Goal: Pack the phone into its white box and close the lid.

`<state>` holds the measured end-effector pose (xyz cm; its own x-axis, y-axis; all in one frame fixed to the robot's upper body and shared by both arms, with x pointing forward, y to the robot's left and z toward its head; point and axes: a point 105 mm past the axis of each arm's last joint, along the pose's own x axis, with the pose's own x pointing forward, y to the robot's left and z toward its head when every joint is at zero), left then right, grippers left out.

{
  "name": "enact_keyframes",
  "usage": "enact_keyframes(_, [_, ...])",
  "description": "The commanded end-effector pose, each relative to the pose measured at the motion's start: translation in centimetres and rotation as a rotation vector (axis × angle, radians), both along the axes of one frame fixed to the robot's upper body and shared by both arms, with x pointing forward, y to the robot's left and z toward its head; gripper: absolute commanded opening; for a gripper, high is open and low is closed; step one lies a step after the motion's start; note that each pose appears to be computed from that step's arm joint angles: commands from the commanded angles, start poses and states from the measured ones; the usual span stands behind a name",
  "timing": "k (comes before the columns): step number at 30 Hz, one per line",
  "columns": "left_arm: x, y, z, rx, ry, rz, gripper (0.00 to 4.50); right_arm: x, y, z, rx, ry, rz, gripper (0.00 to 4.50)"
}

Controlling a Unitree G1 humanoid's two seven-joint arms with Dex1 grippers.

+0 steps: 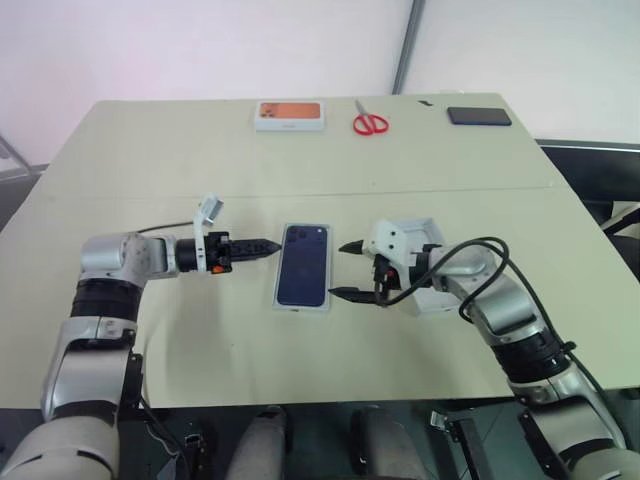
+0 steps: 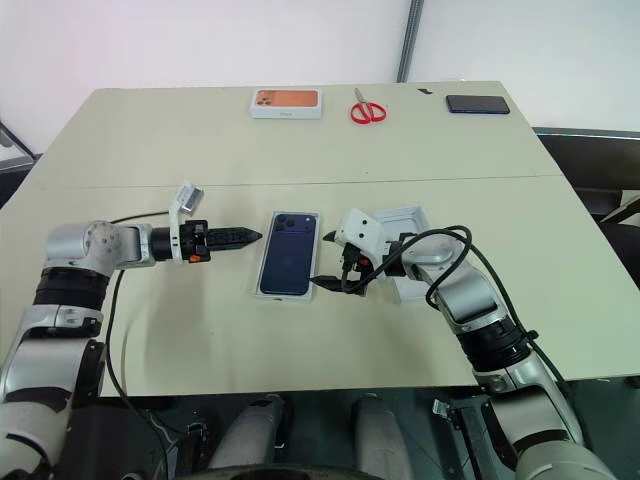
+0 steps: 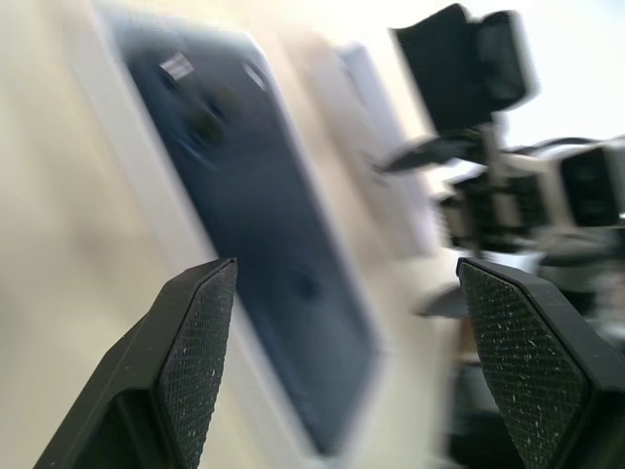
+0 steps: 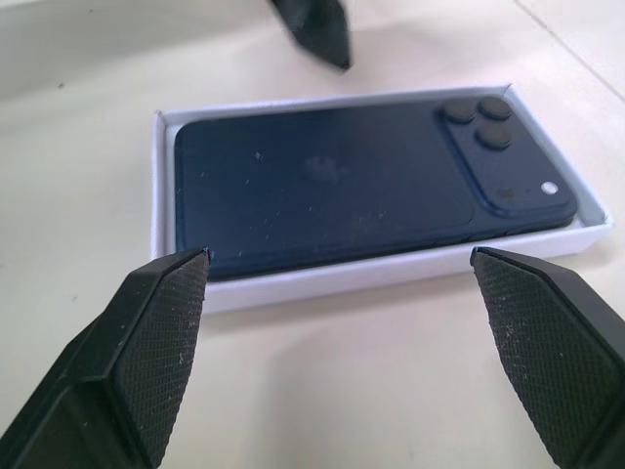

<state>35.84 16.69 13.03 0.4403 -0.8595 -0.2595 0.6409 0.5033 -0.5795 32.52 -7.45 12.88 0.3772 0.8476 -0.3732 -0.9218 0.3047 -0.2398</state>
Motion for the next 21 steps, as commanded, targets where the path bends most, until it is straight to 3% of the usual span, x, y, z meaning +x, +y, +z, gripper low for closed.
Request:
enact_keyframes(1, [1.0,1.3,1.7,0.048,-0.219,0.081,2.55,1.8,-0.4,1.9,0.018,-0.113,-0.069,3.72])
enact_keyframes(6, [0.1,0.6,-1.7,0.213,-0.367,0.034,0.0,2.6,-0.4,1.0,-0.056,-0.171,-0.087,1.1])
enact_keyframes(8, [0.0,-0.1,-2.7,0.264,-0.395,0.012,0.0,2.5,-0.1,0.7,-0.058,-0.166,-0.071,0.04])
enact_keyframes(13, [-0.1,-3.0,-3.3,0.281,-0.448,-0.077,0.0,2.4,0.4,-0.7,-0.139,-0.191,-0.042,0.04])
enact_keyframes(21, [-0.8,-4.3,-4.6,0.313,-0.453,-0.148,0.0,2.4,0.7,-1.5,-0.192,-0.228,-0.05,0.04])
